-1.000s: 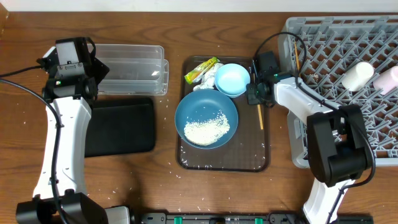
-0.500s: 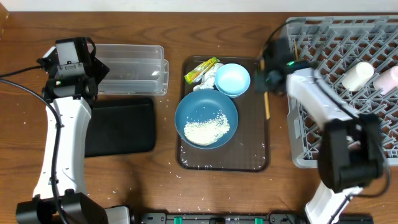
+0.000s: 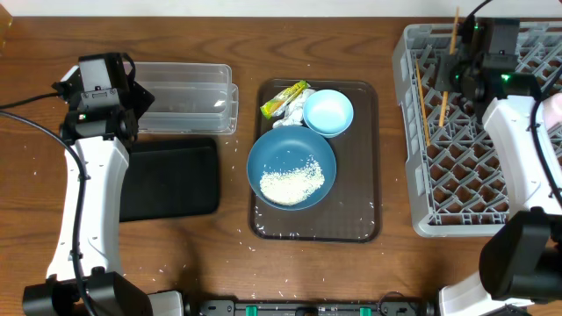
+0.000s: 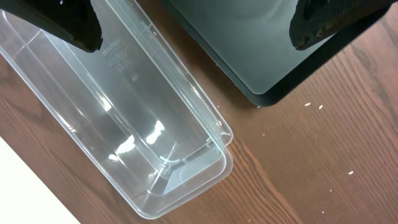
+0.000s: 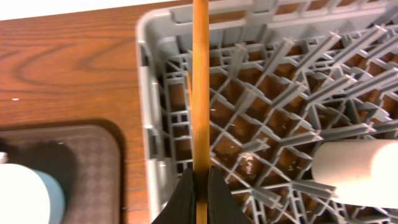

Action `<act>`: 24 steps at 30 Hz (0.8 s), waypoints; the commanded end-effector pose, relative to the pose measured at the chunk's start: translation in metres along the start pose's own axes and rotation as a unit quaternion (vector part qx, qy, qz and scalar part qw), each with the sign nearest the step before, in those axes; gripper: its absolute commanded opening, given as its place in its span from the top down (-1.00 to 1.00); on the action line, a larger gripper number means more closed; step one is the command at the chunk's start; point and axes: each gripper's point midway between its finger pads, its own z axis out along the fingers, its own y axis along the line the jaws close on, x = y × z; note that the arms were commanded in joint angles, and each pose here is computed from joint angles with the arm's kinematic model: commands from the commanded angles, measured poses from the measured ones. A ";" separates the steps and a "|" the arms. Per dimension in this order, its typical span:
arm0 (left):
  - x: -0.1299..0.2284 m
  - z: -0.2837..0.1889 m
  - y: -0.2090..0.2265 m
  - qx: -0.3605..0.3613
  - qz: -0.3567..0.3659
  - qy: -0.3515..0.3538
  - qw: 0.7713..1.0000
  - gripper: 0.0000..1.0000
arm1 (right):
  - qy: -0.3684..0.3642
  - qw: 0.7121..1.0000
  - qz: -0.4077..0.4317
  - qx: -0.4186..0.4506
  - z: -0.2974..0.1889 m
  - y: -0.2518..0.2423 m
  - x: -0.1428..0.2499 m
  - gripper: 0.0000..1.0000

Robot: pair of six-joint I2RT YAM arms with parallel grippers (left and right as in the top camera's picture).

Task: Sort waste into correct bins and load items into the dishwasher rack
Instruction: 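Carry the chopstick to the rack and lower it upright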

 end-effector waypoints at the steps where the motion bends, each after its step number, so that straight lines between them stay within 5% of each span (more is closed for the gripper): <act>1: 0.003 0.004 0.003 -0.007 -0.001 0.005 1.000 -0.99 | 0.016 1.000 -0.013 0.003 0.015 -0.005 0.007 0.97; 9: 0.003 0.004 0.003 -0.007 -0.001 0.005 1.000 -0.99 | 0.042 0.999 -0.013 -0.024 0.046 0.006 0.023 0.89; 14: 0.003 0.004 0.003 -0.007 -0.001 0.005 1.000 -0.98 | 0.050 0.998 -0.013 -0.027 0.050 0.007 0.028 0.08; 24: 0.003 0.004 0.003 -0.007 -0.001 0.005 1.000 -0.98 | 0.055 0.988 -0.007 -0.143 0.032 0.046 0.028 -0.15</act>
